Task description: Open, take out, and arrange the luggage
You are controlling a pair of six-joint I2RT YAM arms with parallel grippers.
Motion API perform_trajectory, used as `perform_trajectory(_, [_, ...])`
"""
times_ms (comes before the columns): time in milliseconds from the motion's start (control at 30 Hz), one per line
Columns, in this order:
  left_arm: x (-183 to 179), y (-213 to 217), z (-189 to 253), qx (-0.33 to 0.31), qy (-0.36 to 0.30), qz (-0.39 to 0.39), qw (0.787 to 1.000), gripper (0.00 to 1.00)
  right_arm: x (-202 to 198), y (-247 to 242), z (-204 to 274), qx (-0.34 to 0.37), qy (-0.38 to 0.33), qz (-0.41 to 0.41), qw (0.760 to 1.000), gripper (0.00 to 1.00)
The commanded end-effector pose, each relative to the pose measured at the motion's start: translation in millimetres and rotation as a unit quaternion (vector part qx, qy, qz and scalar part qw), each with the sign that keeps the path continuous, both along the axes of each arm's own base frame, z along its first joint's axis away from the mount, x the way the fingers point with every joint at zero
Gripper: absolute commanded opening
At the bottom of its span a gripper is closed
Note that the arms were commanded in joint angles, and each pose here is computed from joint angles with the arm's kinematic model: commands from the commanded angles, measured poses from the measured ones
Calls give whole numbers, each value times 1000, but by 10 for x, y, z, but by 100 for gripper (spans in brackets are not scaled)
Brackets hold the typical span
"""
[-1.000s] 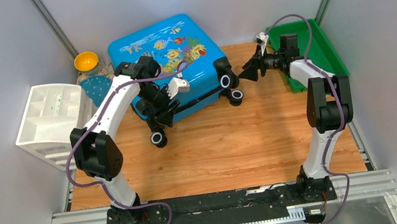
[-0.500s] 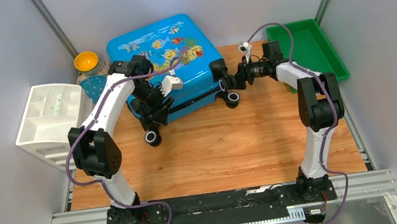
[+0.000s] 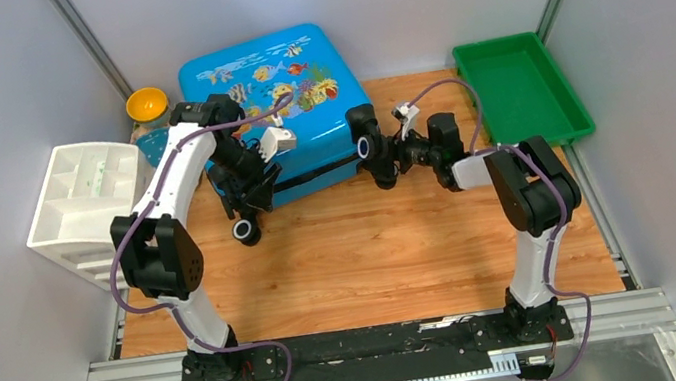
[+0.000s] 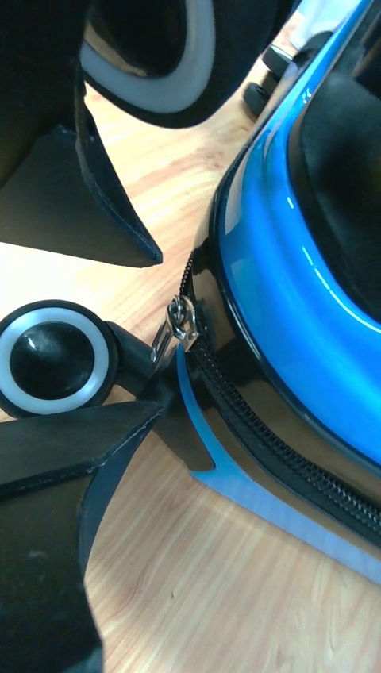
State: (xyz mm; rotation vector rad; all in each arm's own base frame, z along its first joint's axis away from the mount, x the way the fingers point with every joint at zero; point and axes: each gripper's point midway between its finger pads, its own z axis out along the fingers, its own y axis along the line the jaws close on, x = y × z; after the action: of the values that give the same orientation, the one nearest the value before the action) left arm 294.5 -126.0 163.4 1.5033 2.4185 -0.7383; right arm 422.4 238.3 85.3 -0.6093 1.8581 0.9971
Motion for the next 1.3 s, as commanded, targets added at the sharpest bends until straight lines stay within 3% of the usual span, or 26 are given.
perform_trajectory(0, [1061, 442, -585, 80, -131, 38, 987, 64, 298, -23, 689, 56, -127, -88, 986, 64])
perform_trajectory(267, [1090, 493, -610, 85, -130, 41, 987, 63, 341, -141, 786, 63, -165, -116, 977, 43])
perform_trajectory(367, [1120, 503, -613, 85, -132, 41, 987, 63, 273, -157, 857, 64, -179, -104, 976, 26])
perform_trajectory(433, [1154, 508, -606, 86, -134, 43, 986, 63, 218, -184, 851, 61, -181, -93, 977, 2])
perform_trajectory(467, [1168, 516, -594, 85, -135, 45, 986, 63, 219, -214, 858, 60, -181, -96, 977, 0])
perform_trajectory(1000, [1247, 600, -634, 88, -130, 62, 986, 61, 495, -572, 1013, 76, -157, -108, 979, 0])
perform_trajectory(1267, [1254, 610, -657, 91, -128, 64, 986, 61, 943, -764, 1059, 65, -167, -192, 965, 0])
